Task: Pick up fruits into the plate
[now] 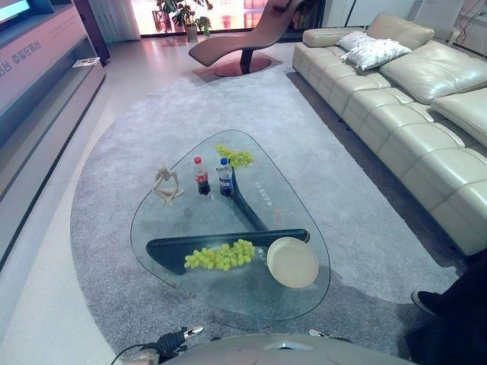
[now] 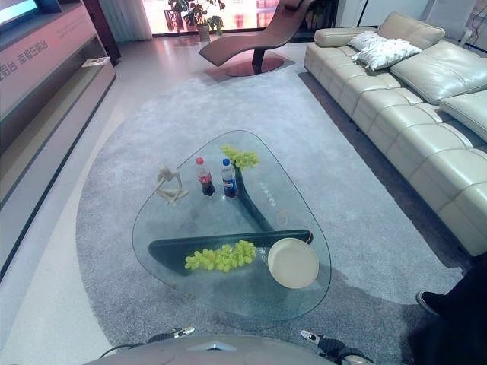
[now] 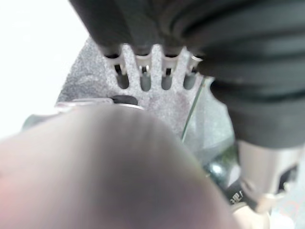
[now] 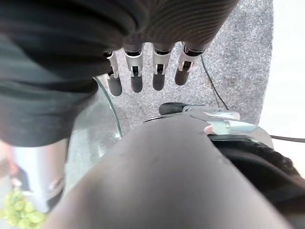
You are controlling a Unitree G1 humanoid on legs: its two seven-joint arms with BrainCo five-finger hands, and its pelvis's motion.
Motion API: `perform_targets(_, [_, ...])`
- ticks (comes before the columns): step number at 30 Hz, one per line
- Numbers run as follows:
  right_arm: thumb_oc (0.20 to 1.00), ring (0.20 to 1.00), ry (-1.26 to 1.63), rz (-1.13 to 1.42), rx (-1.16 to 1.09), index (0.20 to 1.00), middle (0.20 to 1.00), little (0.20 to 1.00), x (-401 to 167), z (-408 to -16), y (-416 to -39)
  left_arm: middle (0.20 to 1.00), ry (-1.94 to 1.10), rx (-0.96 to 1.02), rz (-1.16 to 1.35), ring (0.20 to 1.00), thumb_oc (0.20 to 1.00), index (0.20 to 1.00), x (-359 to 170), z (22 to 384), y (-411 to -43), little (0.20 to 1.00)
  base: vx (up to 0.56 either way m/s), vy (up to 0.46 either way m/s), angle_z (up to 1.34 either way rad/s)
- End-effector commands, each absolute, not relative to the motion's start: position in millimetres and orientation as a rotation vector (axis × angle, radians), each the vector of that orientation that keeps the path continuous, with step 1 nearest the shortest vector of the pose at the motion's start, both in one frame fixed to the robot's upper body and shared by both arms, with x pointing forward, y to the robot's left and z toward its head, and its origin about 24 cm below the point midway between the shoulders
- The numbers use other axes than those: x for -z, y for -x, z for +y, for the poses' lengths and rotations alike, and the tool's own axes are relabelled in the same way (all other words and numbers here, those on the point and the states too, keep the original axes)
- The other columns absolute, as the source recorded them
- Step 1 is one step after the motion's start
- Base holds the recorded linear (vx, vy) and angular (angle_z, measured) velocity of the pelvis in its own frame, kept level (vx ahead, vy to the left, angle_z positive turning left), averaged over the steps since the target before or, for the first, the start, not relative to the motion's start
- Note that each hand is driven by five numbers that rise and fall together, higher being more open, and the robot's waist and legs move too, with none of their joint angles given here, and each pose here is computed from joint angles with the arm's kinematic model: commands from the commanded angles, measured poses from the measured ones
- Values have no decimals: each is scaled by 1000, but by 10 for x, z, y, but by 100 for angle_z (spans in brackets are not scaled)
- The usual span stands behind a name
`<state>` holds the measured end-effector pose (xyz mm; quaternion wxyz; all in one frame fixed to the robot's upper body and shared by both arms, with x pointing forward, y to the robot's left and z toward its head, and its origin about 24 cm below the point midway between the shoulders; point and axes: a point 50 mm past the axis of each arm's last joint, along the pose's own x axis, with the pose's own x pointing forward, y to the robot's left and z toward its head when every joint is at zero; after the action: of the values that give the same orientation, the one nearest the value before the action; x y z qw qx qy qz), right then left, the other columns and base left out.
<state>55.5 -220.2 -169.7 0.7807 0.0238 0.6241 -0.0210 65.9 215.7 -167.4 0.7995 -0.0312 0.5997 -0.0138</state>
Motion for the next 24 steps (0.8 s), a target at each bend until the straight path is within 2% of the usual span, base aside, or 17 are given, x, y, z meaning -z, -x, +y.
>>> perform_targets(1, [1000,1000,-73,1297,51,1000,1000,1000,1673,-2170,-799,1000,52,22,1265,1000,1000,1000,1659,2102,-901,1000,0,0,0])
perform_targets(9, [1000,1000,-69,1302,41,1000,1000,1000,1672,-2181,-795,1000,-30,-2,1255,1000,1000,1000,1655,2158,-898,1000,10,-2,0])
perform_targets(17, [1000,1000,-33,1306,11,1000,1000,1000,1670,-2165,-825,1000,-283,35,1263,1000,1000,1000,1637,2257,-927,1000,47,-3,-1])
perform_targets(24, [1000,1000,-14,1249,-5,1000,1000,1000,1605,-2220,-1038,1000,-557,70,1074,1000,1000,1000,1472,2356,-1372,1000,18,-8,-7])
